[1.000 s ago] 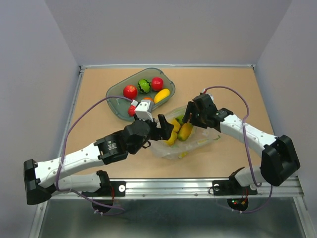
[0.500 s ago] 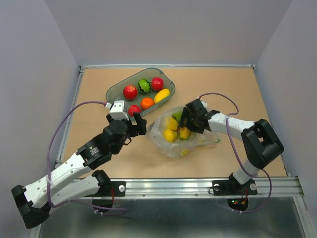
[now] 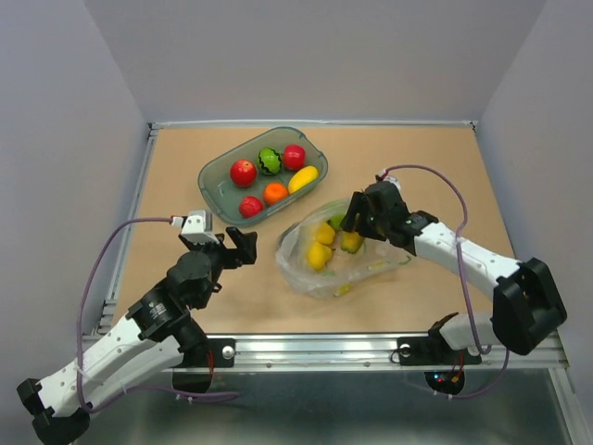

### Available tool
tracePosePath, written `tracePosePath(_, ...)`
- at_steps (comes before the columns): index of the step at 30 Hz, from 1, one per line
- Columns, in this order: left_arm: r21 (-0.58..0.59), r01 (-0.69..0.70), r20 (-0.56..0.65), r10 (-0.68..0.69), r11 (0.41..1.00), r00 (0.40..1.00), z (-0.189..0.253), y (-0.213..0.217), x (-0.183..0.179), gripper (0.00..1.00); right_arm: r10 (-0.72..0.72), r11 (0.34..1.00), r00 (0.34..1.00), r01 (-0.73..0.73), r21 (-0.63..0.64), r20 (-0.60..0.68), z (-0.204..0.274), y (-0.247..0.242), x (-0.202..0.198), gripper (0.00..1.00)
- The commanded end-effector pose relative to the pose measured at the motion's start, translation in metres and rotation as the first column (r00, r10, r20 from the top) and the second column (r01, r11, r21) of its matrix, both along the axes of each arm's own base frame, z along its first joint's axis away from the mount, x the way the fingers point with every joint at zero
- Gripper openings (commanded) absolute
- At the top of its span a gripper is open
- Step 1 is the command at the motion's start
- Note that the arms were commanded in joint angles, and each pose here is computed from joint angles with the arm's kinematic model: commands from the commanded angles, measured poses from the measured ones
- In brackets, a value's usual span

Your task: Untie the knot of the plastic bag and take out the fruit

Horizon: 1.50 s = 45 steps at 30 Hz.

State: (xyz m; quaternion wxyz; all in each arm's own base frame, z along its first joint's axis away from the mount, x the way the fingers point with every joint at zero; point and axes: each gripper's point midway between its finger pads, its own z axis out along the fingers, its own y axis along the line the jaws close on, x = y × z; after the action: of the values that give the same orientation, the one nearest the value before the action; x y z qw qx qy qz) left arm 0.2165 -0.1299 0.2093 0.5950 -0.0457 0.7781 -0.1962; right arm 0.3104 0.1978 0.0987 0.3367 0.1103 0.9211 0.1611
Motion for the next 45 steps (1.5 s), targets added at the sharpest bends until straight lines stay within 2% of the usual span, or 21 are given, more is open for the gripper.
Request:
tracePosePath(1, -0.03, -0.044, 0.074, 0.046, 0.999, 0.996, 0.019, 0.006, 0.008, 0.99, 0.04, 0.999, 0.995, -0.038, -0.019, 0.093, 0.034, -0.006, -0.004, 0.43)
tracePosePath(8, -0.038, -0.041, 0.068, 0.043, 0.998, 0.997, 0.024, 0.008, 0.004, 0.99, 0.157, 0.983, 0.955, -0.175, 0.052, 0.251, 0.119, 0.009, -0.009, 0.42)
tracePosePath(11, -0.059, -0.052, 0.089, 0.057, 0.997, 0.994, 0.029, 0.014, 0.002, 0.99, 0.221, 0.964, 0.901, -0.261, 0.059, 0.372, 0.184, 0.035, 0.019, 0.42)
tracePosePath(13, -0.066, -0.05, 0.094, 0.056, 0.997, 0.994, 0.028, 0.014, 0.001, 0.99, 0.266, 0.953, 0.877, -0.301, 0.028, 0.401, 0.198, 0.048, 0.035, 0.43)
tracePosePath(14, -0.068, -0.044, 0.1, 0.051, 0.997, 0.994, 0.029, 0.013, 0.002, 0.99, 0.291, 0.948, 0.883, -0.317, 0.01, 0.369, 0.184, 0.058, 0.048, 0.43)
tracePosePath(15, -0.059, -0.047, 0.098, 0.053, 0.997, 0.994, 0.028, 0.013, 0.003, 0.99, 0.293, 0.945, 0.858, -0.326, 0.005, 0.422, 0.209, 0.065, 0.06, 0.43)
tracePosePath(16, -0.052, -0.059, 0.098, 0.064, 0.997, 0.993, 0.028, 0.015, 0.004, 0.99, 0.298, 0.945, 0.852, -0.328, -0.004, 0.43, 0.212, 0.07, 0.069, 0.45)
tracePosePath(17, -0.042, -0.063, 0.092, 0.067, 0.997, 0.993, 0.027, 0.015, 0.004, 0.99, 0.303, 0.946, 0.862, -0.325, -0.017, 0.406, 0.198, 0.079, 0.084, 0.45)
tracePosePath(20, -0.045, -0.072, 0.09, 0.076, 0.996, 0.993, 0.028, 0.017, 0.004, 0.99, 0.253, 0.962, 0.855, -0.27, -0.028, 0.452, 0.212, 0.088, 0.117, 0.48)
tracePosePath(23, -0.053, -0.05, 0.098, 0.055, 0.997, 0.994, 0.028, 0.013, 0.003, 0.99, 0.218, 0.973, 0.869, -0.23, -0.029, 0.445, 0.191, 0.102, 0.15, 0.5)
tracePosePath(24, -0.054, -0.048, 0.1, 0.053, 0.997, 0.994, 0.028, 0.013, 0.003, 0.99, 0.213, 0.975, 0.879, -0.221, -0.032, 0.426, 0.17, 0.11, 0.164, 0.5)
tracePosePath(29, -0.054, -0.047, 0.103, 0.053, 0.997, 0.993, 0.03, 0.013, 0.003, 0.99, 0.177, 0.982, 0.891, -0.19, -0.011, 0.418, 0.141, 0.131, 0.201, 0.54)
tracePosePath(32, -0.054, -0.047, 0.103, 0.053, 0.997, 0.993, 0.03, 0.013, 0.004, 0.99, 0.168, 0.984, 0.907, -0.178, -0.01, 0.386, 0.113, 0.14, 0.215, 0.62)
tracePosePath(34, -0.055, -0.044, 0.102, 0.05, 0.997, 0.994, 0.029, 0.012, 0.003, 0.99, 0.157, 0.985, 0.908, -0.171, 0.002, 0.387, 0.111, 0.144, 0.221, 0.77)
tracePosePath(35, -0.056, -0.044, 0.103, 0.05, 0.997, 0.993, 0.029, 0.012, 0.004, 0.99, 0.164, 0.984, 0.911, -0.176, -0.002, 0.378, 0.103, 0.146, 0.223, 0.88)
tracePosePath(37, -0.059, -0.049, 0.103, 0.055, 0.997, 0.993, 0.03, 0.013, 0.004, 0.99, 0.169, 0.983, 0.909, -0.184, 0.002, 0.382, 0.105, 0.149, 0.224, 0.98)
tracePosePath(45, -0.037, -0.018, 0.104, 0.022, 0.999, 0.994, 0.026, 0.004, 0.006, 0.99, 0.187, 0.979, 0.888, -0.204, -0.003, 0.42, 0.138, 0.139, 0.208, 1.0)
